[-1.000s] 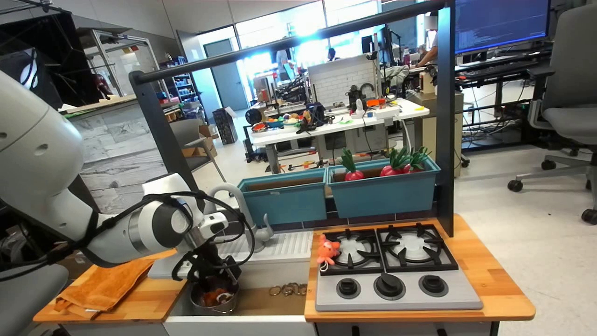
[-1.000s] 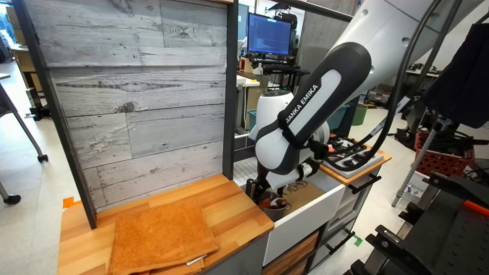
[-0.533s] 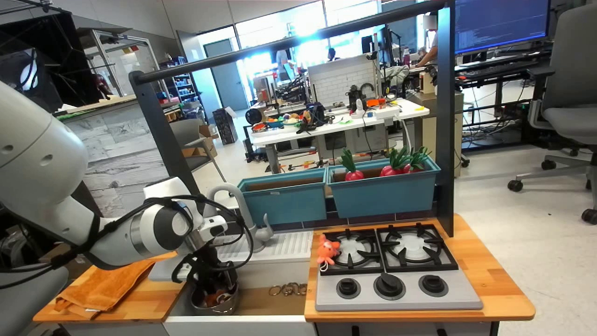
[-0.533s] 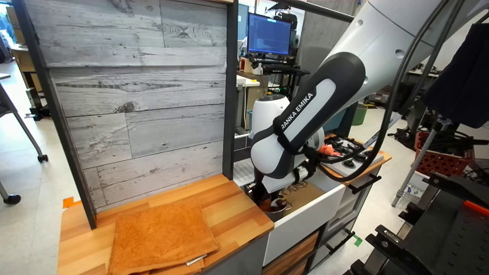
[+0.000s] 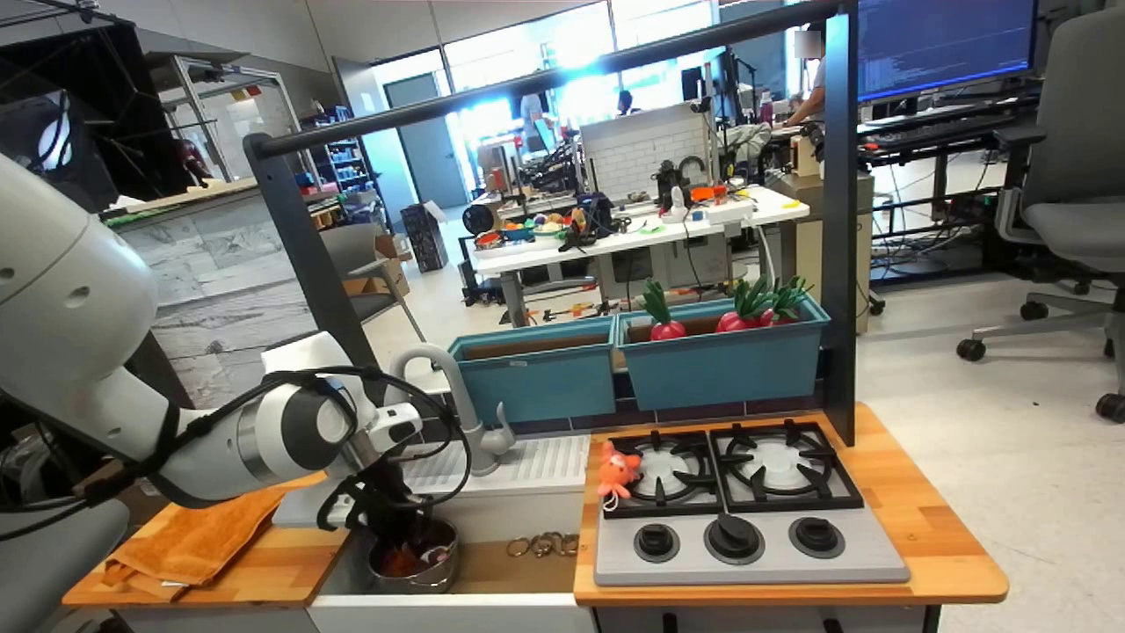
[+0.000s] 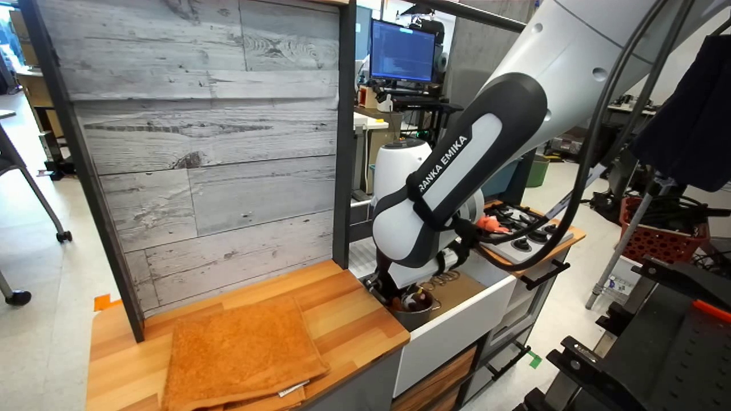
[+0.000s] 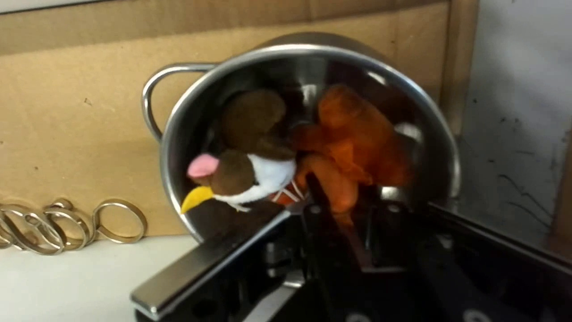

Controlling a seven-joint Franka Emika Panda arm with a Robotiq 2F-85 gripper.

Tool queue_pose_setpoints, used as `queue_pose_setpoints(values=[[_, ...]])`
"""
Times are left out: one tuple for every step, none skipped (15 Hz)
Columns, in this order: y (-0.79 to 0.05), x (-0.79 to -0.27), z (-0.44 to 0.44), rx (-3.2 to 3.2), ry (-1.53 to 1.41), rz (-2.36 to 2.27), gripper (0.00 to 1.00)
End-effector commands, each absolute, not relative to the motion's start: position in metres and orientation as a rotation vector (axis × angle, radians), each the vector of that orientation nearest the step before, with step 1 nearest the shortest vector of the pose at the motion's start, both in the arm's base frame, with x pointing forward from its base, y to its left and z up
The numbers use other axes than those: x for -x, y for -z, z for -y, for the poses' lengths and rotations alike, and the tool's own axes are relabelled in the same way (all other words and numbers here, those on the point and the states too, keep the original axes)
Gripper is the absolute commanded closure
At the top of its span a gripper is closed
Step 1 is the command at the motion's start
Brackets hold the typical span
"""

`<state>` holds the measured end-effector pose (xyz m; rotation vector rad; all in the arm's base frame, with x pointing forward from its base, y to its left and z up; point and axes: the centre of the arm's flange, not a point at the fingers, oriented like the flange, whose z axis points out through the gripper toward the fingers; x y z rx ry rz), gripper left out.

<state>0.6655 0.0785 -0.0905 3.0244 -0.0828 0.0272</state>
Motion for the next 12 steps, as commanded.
queue_pose_setpoints(values=[[0.047, -0.641, -0.095, -3.028, -0.154, 0.049, 0.99], [0.034, -0.634, -0.096, -3.018, -0.206, 0.043, 0.97], [0.021, -0.628, -0.097, -3.008, -0.253, 0.027, 0.99], [0.004, -0.623, -0.097, -2.997, -0.284, 0.011, 0.97], [-0.01, -0.618, -0.096, -2.985, -0.318, 0.008, 0.97], [-0.025, -0.619, -0.094, -2.968, -0.34, 0.017, 0.97], [-0.041, -0.62, -0.091, -2.947, -0.355, 0.03, 0.97], [-0.056, -0.621, -0.084, -2.932, -0.355, 0.066, 0.97], [-0.072, -0.622, -0.074, -2.916, -0.384, 0.117, 0.97], [-0.088, -0.624, -0.061, -2.902, -0.413, 0.173, 0.97], [-0.104, -0.63, -0.04, -2.902, -0.486, 0.292, 0.97], [-0.116, -0.637, -0.015, -2.907, -0.496, 0.372, 0.97]])
